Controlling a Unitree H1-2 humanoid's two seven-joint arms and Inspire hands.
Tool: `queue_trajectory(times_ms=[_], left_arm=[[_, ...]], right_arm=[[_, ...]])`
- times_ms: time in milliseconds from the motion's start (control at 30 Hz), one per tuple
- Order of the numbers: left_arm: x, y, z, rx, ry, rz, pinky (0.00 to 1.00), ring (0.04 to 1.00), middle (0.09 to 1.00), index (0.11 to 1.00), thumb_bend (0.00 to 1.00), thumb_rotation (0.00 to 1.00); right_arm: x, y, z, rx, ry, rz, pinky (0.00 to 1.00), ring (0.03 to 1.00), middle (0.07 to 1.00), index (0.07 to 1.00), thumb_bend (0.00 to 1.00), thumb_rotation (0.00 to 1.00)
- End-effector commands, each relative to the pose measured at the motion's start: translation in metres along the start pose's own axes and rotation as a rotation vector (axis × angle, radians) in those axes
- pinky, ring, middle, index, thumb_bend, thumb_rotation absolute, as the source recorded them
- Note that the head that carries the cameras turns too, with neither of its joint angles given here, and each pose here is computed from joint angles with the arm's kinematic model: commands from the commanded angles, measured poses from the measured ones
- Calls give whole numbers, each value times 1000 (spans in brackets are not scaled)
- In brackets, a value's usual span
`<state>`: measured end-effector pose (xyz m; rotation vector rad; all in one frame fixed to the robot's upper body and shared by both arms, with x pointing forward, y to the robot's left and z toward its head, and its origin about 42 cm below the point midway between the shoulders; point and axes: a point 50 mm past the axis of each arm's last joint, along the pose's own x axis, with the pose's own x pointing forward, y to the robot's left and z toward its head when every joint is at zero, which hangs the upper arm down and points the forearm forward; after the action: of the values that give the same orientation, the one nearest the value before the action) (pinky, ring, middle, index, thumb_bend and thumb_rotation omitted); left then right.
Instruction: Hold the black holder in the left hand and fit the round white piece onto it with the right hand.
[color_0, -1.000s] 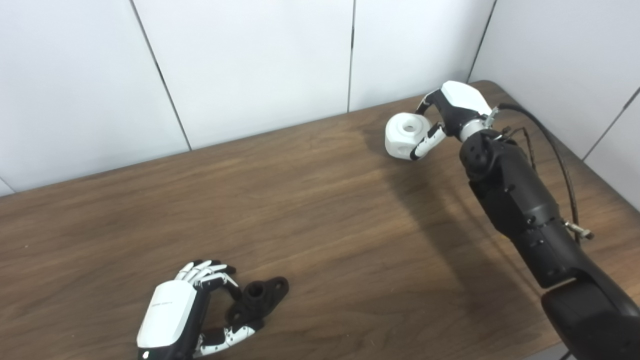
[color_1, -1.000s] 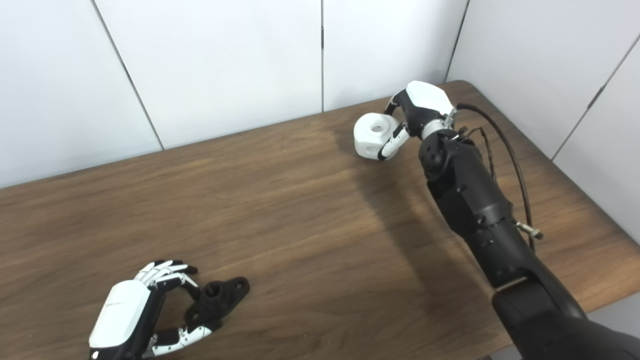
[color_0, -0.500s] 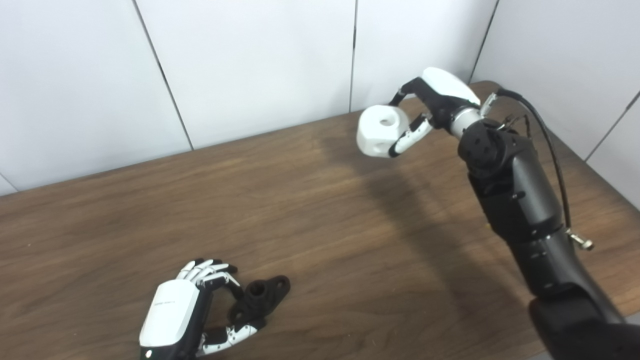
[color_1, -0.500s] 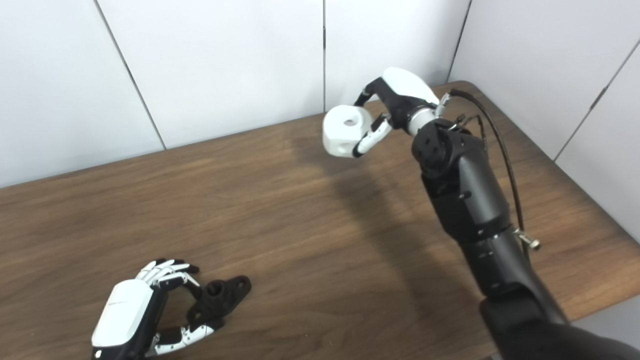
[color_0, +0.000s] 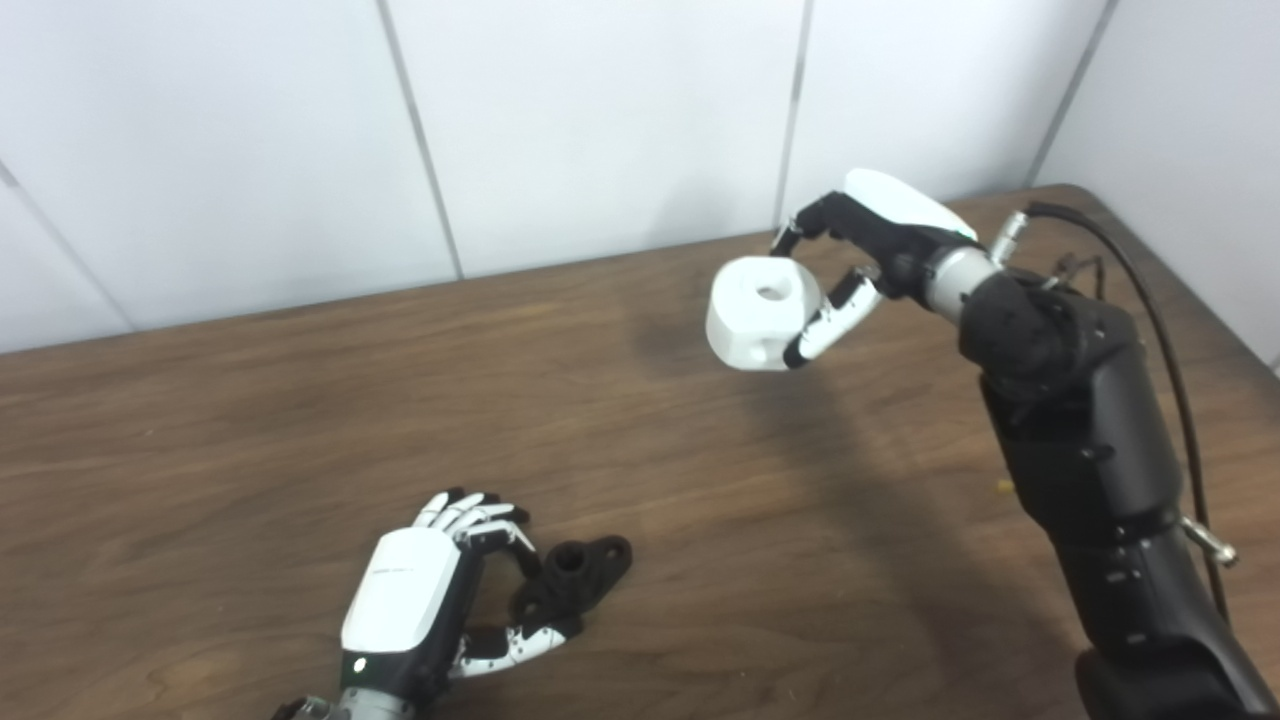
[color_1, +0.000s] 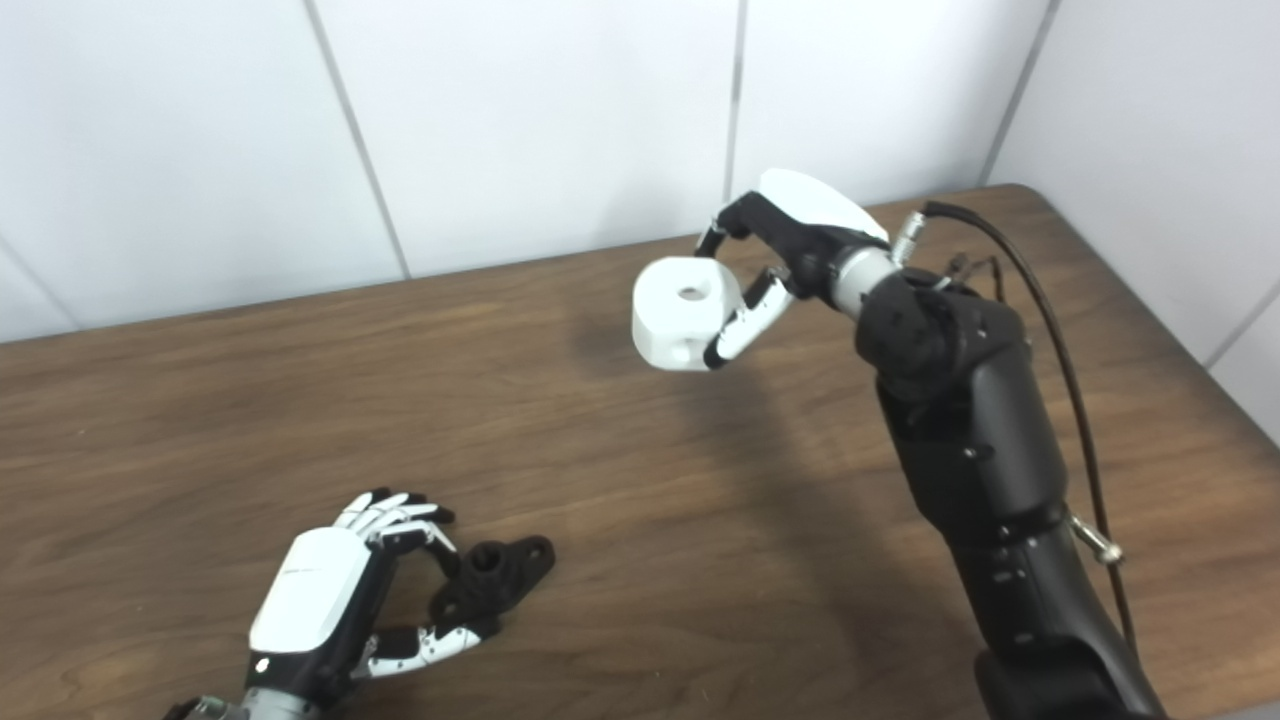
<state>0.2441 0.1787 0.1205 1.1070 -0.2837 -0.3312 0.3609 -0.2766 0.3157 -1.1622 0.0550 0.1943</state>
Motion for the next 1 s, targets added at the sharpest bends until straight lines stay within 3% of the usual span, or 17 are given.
queue_trajectory(times_ms=[0, 167, 433, 767, 967], left_arm=[[-2, -12, 1, 30, 21, -60, 938, 855, 766, 486, 521, 46], [-1, -14, 7, 33, 19, -61, 965, 865, 771, 486, 521, 47], [1, -13, 13, 36, 19, -62, 967, 874, 775, 486, 521, 47], [4, -14, 19, 32, 20, -56, 970, 875, 777, 486, 521, 48], [6, -14, 21, 31, 11, -44, 971, 871, 770, 486, 521, 48]], right_arm=[[-9, -16, 21, -8, -51, -67, 916, 862, 820, 484, 524, 140], [-25, -6, 40, 12, -106, -33, 995, 912, 852, 483, 524, 137], [-38, 21, 67, -12, -185, 58, 979, 917, 835, 483, 525, 138], [-48, 41, 88, -21, -265, 131, 970, 908, 828, 483, 525, 138], [-51, 50, 94, -5, -266, 153, 1000, 922, 845, 483, 524, 137]])
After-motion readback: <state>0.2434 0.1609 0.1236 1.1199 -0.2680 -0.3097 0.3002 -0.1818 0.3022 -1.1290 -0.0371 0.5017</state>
